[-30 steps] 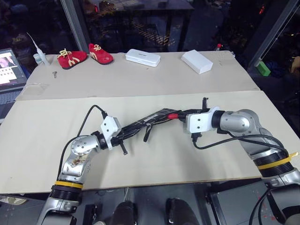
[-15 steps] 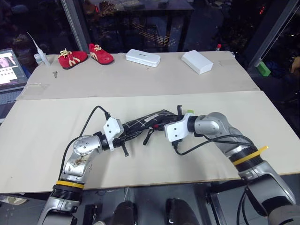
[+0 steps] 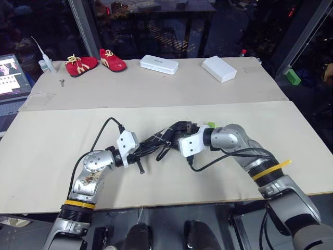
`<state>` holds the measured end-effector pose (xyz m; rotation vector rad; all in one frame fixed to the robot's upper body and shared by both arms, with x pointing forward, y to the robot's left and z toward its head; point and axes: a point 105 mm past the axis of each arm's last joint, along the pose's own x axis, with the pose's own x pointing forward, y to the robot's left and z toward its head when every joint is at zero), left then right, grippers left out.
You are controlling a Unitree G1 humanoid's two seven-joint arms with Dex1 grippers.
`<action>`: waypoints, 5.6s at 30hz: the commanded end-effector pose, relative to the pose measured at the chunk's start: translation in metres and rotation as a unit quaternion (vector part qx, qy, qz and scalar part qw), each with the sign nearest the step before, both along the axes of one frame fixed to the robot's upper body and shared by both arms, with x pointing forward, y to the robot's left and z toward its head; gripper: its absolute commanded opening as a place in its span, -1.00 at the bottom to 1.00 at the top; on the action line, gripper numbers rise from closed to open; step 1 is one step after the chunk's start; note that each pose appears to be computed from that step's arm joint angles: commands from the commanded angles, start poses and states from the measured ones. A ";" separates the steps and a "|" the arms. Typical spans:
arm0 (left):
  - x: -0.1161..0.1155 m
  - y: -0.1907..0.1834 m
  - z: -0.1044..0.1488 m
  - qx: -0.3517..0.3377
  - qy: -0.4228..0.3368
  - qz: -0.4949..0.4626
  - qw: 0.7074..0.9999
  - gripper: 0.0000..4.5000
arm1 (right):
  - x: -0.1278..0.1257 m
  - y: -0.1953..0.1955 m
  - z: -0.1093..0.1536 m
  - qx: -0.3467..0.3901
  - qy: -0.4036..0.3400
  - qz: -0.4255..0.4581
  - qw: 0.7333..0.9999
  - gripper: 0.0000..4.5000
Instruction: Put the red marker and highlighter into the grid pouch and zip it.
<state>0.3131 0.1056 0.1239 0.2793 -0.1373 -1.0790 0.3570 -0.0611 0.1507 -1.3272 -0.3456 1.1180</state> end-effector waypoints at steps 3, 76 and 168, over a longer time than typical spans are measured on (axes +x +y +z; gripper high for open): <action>-0.001 0.004 0.008 -0.002 -0.019 0.003 1.000 -1.00 | -0.008 -0.061 0.069 0.159 0.124 -0.067 0.977 0.56; 0.009 0.020 0.012 -0.013 -0.032 0.048 0.998 -1.00 | -0.022 -0.087 0.048 0.037 0.023 -0.138 0.989 -0.54; 0.012 0.002 0.010 -0.014 -0.027 0.013 0.999 -1.00 | -0.014 0.015 -0.018 0.318 0.501 -0.197 0.780 -0.98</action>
